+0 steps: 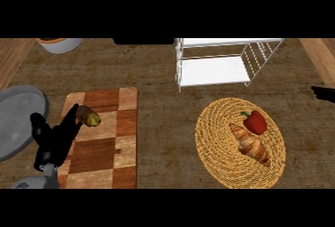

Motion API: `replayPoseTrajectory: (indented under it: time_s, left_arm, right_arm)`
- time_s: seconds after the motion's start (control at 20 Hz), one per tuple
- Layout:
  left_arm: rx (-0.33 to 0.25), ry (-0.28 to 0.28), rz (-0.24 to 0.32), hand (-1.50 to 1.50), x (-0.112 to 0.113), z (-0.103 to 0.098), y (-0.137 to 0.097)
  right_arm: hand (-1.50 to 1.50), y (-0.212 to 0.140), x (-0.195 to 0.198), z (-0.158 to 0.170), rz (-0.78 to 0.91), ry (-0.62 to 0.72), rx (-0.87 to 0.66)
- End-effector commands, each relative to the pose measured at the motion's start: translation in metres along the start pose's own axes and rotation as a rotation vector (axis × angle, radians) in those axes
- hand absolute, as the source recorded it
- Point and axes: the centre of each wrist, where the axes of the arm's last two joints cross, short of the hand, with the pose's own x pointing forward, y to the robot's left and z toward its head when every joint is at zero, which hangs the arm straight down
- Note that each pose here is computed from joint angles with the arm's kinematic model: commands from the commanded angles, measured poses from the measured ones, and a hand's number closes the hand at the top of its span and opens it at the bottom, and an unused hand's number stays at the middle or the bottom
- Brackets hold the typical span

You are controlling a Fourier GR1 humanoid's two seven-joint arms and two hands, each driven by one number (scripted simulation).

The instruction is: Pick the croissant from the placemat and place it in the tiered shelf

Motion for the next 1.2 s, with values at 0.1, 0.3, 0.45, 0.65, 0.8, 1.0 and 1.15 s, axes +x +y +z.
replayPoseTrajectory:
  time_s: [0.1, 0.3, 0.45, 0.65, 0.8, 1.0, 1.15]
  left_arm:
    - [-0.005, 0.044, 0.000, 0.00, -0.002, -0.004, -0.004]
    - [-0.001, 0.044, 0.012, 0.00, -0.003, -0.008, 0.008]
    - [-0.008, 0.049, 0.016, 0.00, -0.008, -0.005, -0.002]
    - [-0.011, 0.037, 0.007, 0.00, 0.002, 0.000, -0.002]
    - [-0.014, 0.051, 0.006, 0.00, -0.011, 0.000, -0.001]
    - [-0.022, 0.023, 0.009, 0.00, 0.008, 0.016, 0.008]
    - [-0.019, 0.021, -0.003, 0.00, -0.025, 0.005, -0.011]
  right_arm:
    - [-1.50, 0.025, 0.052, -0.025, 0.082, 0.075, 0.009]
    - [-1.50, 0.047, 0.090, -0.053, 0.109, 0.134, -0.037]
    - [-1.50, 0.072, 0.088, -0.054, 0.176, 0.190, -0.054]
    - [-1.50, 0.090, 0.101, -0.069, 0.203, 0.259, -0.005]
    - [-1.50, 0.098, 0.103, -0.070, 0.259, 0.300, 0.036]
    - [-1.50, 0.123, 0.098, -0.073, 0.300, 0.328, 0.054]
    - [-1.50, 0.130, 0.085, -0.083, 0.327, 0.367, 0.063]
